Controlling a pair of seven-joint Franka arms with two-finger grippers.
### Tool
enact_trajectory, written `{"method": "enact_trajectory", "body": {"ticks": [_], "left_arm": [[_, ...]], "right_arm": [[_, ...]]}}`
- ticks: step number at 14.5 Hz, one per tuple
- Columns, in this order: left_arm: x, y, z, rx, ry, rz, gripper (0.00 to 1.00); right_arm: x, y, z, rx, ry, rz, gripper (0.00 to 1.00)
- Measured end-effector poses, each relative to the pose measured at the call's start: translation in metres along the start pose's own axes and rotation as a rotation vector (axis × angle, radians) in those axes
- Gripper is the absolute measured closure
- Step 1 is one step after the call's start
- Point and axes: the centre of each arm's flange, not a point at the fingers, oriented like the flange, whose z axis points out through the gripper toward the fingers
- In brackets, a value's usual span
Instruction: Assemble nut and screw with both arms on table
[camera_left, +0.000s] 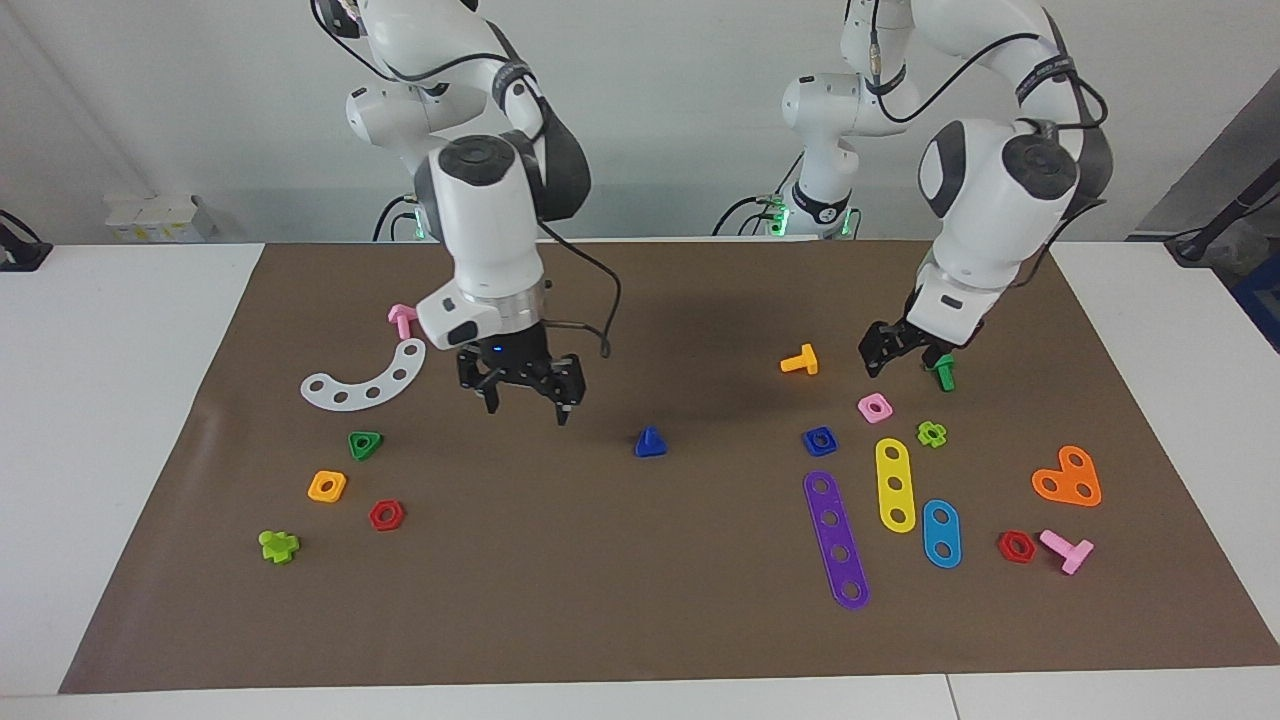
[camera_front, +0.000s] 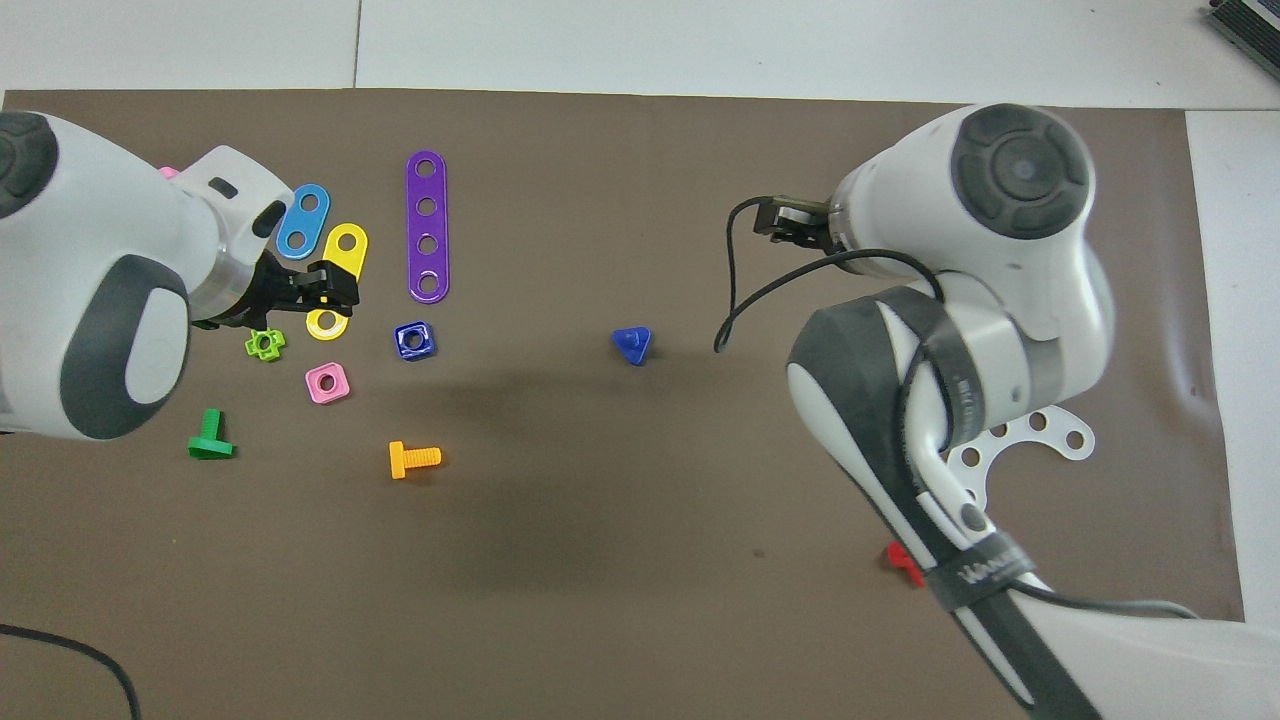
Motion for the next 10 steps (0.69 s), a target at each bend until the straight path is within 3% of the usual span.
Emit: {"method": "enact_trajectory", "body": {"ticks": [4,10], "left_arm": [[-0.004,0.000,0.044,-0.006,0.015,-0.047,0.00],[-0.005,0.040,0.118,-0.015,0.017,-0.053,0.00]], "right_arm": [[0.023,0.104,-0.049,-0.032,-0.053,-0.062,0.00],[0.009,0.186,-0.118,-0.040,-0.143,-0.071,0.00]]}}
